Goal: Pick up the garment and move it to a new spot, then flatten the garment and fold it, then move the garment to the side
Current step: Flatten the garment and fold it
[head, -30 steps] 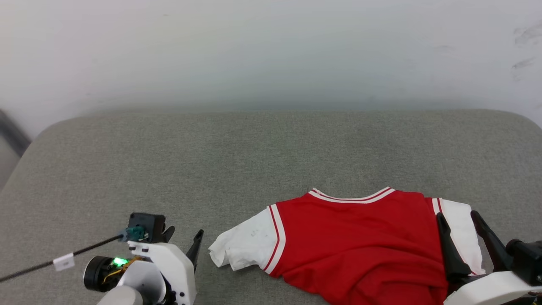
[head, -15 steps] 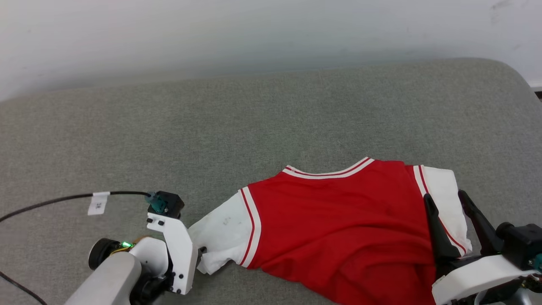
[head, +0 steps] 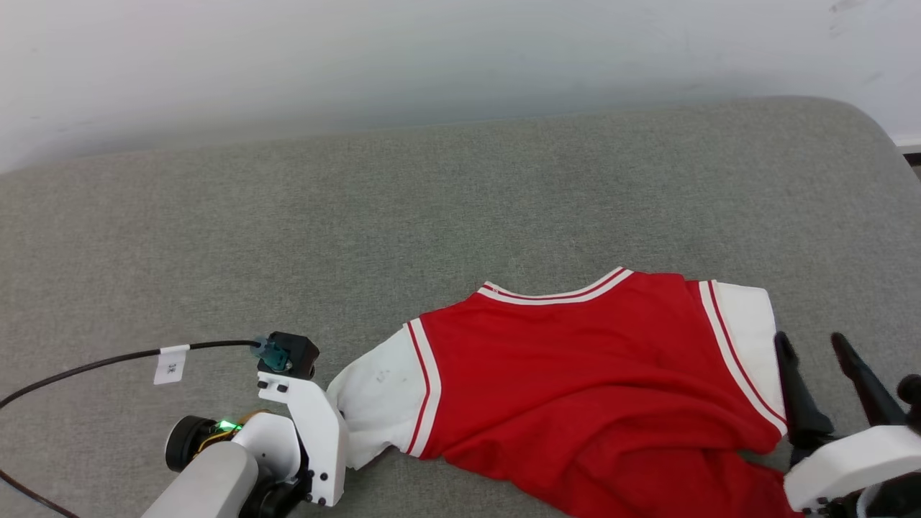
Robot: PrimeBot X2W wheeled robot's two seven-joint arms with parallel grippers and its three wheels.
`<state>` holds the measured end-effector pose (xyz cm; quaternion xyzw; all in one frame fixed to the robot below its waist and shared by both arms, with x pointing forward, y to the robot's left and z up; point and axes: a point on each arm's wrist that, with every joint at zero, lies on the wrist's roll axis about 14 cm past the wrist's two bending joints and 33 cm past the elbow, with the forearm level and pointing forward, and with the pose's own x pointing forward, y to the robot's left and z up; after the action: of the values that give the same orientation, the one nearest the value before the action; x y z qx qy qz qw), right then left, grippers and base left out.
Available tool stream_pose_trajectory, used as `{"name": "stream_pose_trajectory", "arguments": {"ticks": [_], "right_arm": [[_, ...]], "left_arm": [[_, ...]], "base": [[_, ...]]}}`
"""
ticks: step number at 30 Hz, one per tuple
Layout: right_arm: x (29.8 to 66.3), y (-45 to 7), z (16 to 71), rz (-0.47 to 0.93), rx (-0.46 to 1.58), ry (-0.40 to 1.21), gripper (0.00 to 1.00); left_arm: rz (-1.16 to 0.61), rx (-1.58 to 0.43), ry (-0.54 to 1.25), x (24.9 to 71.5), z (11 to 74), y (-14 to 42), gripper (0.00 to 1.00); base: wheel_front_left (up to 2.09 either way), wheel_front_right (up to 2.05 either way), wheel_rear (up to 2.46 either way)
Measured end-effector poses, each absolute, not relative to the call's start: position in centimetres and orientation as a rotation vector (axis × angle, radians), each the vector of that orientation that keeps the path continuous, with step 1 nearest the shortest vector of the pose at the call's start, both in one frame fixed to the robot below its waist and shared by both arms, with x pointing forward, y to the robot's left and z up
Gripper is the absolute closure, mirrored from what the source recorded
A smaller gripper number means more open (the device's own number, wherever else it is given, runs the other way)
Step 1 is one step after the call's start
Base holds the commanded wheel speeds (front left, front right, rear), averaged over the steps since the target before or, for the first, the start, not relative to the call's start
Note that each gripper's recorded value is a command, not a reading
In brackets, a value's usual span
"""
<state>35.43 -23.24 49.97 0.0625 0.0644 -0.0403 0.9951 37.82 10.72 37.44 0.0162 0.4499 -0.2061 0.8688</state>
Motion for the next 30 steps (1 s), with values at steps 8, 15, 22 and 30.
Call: {"name": "stream_pose_trajectory", "arguments": {"ticks": [8,15,22,30], "right_arm": [[34.2,-29.7,46.0,-0.231,0.182,0.318,0.0],[34.5,-31.6,41.6,-0.246,0.255,0.593,0.0],[40.0,-28.9,39.9,-0.124,0.27,0.823,0.0],[42.9,-27.6,37.0,-0.095,0.286,0.985,0.0]], "left_arm": [[-0.356,-0.013,0.701,39.4,41.8,12.0,1.0],[-0.336,-0.024,0.548,40.5,45.0,12.5,1.0],[-0.347,-0.028,0.5,42.3,45.4,12.1,1.0],[-0.332,-0.04,0.5,43.2,44.4,12.6,1.0]], "base": [[0.0,0.0,0.0],[0.0,0.0,0.0],[0.0,0.0,0.0],[0.0,0.0,0.0]]}}
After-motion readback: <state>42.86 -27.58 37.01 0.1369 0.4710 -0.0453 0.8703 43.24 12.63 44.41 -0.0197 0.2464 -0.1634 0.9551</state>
